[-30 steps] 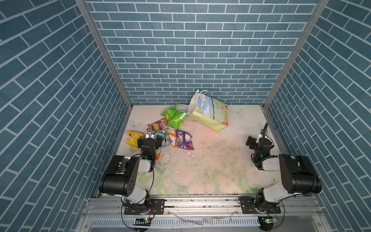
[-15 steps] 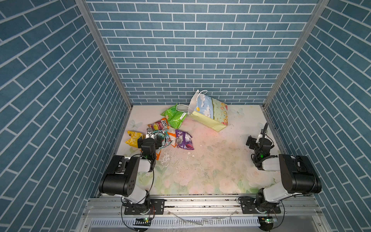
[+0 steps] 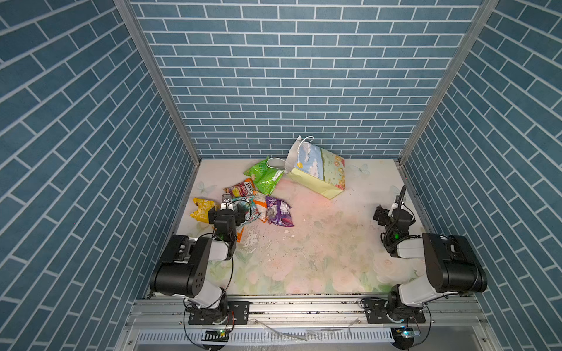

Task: Take the snacks out of the paper bag
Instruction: Reset both arms

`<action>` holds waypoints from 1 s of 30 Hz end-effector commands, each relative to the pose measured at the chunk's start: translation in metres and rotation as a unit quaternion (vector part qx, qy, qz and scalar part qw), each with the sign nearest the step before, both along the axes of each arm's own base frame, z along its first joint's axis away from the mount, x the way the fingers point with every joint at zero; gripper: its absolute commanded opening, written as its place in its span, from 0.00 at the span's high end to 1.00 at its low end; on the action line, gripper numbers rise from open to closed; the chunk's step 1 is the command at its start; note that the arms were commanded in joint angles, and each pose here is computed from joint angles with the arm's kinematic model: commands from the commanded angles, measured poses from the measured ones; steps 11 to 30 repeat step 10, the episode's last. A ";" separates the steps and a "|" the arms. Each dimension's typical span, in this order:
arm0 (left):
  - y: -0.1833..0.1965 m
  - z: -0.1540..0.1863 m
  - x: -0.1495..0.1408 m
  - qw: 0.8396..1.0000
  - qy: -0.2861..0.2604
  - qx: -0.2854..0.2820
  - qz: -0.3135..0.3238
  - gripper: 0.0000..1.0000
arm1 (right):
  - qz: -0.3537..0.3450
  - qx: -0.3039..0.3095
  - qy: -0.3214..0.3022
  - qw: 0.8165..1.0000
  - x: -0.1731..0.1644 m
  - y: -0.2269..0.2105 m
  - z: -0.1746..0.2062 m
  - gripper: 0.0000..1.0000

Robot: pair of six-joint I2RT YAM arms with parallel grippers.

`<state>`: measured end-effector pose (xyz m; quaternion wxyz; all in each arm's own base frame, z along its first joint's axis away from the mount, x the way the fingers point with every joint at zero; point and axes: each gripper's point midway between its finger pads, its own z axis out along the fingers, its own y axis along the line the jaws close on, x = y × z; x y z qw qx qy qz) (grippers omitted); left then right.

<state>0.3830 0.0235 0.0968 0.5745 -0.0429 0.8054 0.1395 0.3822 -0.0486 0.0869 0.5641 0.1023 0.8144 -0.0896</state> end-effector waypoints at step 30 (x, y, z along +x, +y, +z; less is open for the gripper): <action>0.003 0.003 0.002 1.000 -0.003 -0.002 0.007 0.00 | 0.014 -0.005 -0.015 1.000 0.003 0.004 0.007 0.01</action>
